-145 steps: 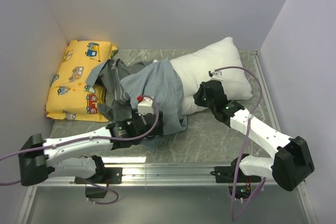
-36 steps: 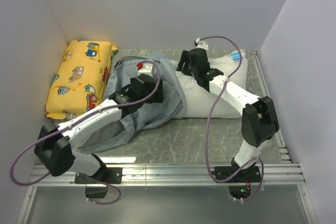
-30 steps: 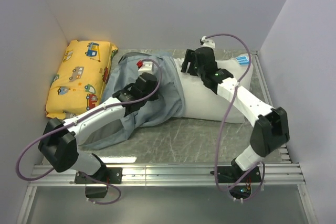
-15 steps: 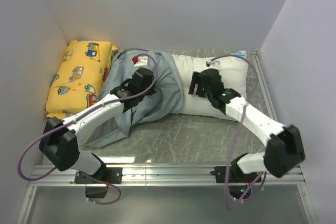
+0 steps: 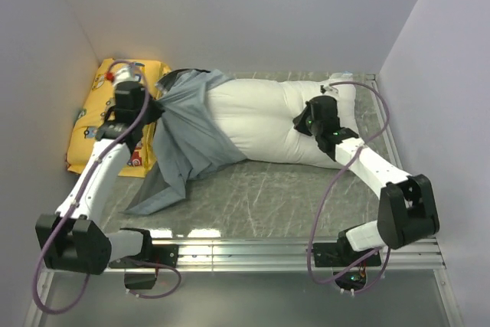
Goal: Remove the pillowcase from the pillow
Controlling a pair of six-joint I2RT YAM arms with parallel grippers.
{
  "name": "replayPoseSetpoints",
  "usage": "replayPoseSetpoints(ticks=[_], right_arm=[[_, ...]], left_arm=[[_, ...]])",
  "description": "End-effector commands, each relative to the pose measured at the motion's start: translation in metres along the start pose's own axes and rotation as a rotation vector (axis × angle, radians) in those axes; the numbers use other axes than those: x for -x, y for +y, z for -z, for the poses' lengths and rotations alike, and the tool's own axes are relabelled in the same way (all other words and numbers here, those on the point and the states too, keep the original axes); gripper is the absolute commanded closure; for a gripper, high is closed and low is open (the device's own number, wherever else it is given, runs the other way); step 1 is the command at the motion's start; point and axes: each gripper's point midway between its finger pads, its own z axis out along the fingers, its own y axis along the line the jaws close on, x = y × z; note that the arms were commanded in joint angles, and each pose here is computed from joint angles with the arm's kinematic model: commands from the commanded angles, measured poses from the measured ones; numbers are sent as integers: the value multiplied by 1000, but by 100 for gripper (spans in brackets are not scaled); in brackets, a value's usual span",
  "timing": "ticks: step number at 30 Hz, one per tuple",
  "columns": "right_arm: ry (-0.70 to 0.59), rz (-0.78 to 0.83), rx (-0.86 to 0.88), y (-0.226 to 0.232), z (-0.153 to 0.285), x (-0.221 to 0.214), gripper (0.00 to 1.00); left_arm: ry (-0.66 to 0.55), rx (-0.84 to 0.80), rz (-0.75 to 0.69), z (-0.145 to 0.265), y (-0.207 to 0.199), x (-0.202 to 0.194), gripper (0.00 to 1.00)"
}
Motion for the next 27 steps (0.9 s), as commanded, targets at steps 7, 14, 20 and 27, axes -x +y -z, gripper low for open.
replayPoseSetpoints(ticks=[7, 14, 20, 27], right_arm=[[0, 12, -160, -63, 40, 10, 100], [-134, 247, 83, 41, 87, 28, 34], [-115, 472, 273, 132, 90, 11, 12], [36, 681, 205, 177, 25, -57, 6]], left_arm=[[53, -59, 172, -17, 34, -9, 100], [158, -95, 99, -29, 5, -73, 99], [167, -107, 97, -28, 5, -85, 100], [168, -107, 91, -28, 4, -85, 99]])
